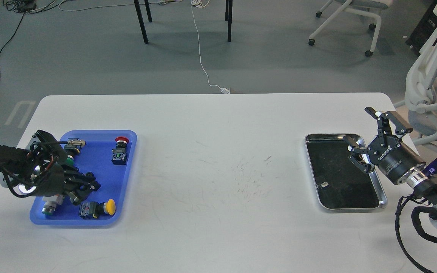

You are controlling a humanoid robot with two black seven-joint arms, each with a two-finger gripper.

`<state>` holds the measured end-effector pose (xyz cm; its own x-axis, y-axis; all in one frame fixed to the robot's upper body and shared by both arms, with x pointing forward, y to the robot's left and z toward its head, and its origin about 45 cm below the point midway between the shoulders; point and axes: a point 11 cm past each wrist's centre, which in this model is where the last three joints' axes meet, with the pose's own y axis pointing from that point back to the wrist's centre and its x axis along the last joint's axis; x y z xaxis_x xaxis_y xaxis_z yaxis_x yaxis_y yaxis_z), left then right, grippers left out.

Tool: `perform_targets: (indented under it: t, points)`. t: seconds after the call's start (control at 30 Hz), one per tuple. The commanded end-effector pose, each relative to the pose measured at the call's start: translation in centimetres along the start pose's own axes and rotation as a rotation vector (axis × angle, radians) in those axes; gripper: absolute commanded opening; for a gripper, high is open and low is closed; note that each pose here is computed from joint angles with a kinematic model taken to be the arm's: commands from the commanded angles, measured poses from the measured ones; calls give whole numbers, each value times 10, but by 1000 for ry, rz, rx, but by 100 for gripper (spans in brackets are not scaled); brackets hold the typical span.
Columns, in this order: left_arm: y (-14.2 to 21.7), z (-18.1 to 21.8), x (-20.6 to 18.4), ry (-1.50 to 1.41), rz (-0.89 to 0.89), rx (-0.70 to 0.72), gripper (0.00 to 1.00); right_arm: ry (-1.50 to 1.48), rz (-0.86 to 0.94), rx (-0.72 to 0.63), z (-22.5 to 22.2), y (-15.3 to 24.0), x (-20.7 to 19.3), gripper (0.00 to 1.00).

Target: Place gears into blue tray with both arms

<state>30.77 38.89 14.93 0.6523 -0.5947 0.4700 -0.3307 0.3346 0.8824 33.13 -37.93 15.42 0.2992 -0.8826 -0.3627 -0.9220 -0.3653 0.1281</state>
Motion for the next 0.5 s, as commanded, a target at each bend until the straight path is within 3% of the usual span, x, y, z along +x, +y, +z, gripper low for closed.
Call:
perform_targets:
  t: [0.0, 0.17, 0.3, 0.47]
  points:
    - [0, 0, 3, -2, 20, -2, 84, 1, 1, 0, 0, 0, 0, 97]
    - [11, -9, 22, -4, 104, 27, 94, 1, 2, 9, -3, -1, 0, 97]
    - [35, -18, 72, 131, 327, 15, 96, 8, -3, 22, -9, -6, -1, 99]
    - [60, -2, 133, 538, 678, -229, 98, 26, -3, 43, -19, -13, -3, 99]
